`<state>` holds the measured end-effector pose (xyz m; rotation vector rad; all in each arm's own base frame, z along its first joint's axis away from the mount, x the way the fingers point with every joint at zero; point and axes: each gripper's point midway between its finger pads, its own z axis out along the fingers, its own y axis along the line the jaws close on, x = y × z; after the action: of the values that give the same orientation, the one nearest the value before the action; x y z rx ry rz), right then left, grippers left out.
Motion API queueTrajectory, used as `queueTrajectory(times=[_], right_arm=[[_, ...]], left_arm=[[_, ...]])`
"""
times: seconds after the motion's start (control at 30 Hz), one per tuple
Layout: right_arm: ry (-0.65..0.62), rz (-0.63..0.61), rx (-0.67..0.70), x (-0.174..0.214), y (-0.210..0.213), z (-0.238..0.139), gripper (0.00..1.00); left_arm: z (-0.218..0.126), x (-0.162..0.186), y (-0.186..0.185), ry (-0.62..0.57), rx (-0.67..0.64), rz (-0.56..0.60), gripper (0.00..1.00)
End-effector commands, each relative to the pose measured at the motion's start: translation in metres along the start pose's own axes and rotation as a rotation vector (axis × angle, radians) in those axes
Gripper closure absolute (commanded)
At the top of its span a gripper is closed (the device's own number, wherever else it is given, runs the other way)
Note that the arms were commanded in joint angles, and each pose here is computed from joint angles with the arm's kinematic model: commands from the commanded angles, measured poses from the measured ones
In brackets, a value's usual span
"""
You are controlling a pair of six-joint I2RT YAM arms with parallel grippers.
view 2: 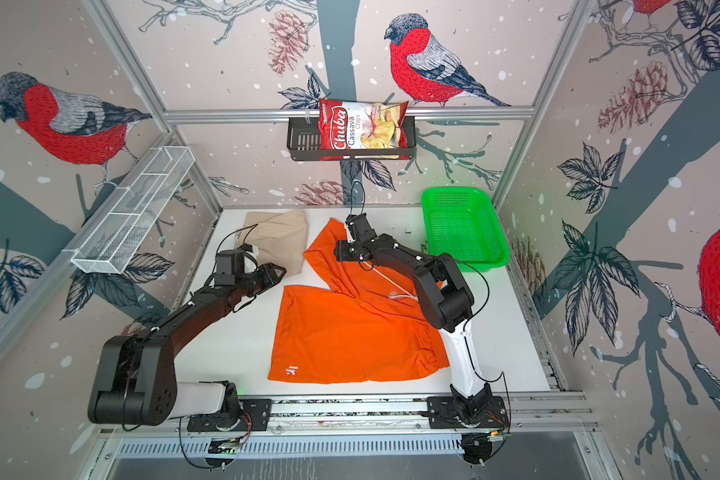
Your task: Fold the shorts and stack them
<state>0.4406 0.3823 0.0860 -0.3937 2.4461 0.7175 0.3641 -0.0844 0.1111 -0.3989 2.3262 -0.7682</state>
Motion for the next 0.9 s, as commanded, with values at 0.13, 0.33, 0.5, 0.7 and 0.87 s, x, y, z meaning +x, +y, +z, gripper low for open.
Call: queueTrajectory(times=[0.13,0.33,0.5,0.7,0.87], right_arm=[[0.009,-0.060,-0.105,-0.009,0.016,0.023,0.36],[0.033,-0.066,-0.169,-0.005,0.022,0.039,0.37],[0.045,-0.062,-0.197,-0.002,0.025,0.051,0.38],[0.051,-0.060,-0.223,-0.002,0.028,0.059,0.42],[0.054,-0.056,-0.249,-0.001,0.032,0.061,0.59]], left_arm=[[0.002,-0.014,-0.013,-0.038,0.055,0.019,0.46],[0.007,-0.016,-0.014,-0.028,0.060,0.011,0.46],[0.007,-0.018,-0.015,-0.036,0.065,0.010,0.46],[0.009,-0.021,-0.016,-0.034,0.064,0.008,0.46],[0.011,-0.024,-0.017,-0.037,0.066,0.010,0.46]])
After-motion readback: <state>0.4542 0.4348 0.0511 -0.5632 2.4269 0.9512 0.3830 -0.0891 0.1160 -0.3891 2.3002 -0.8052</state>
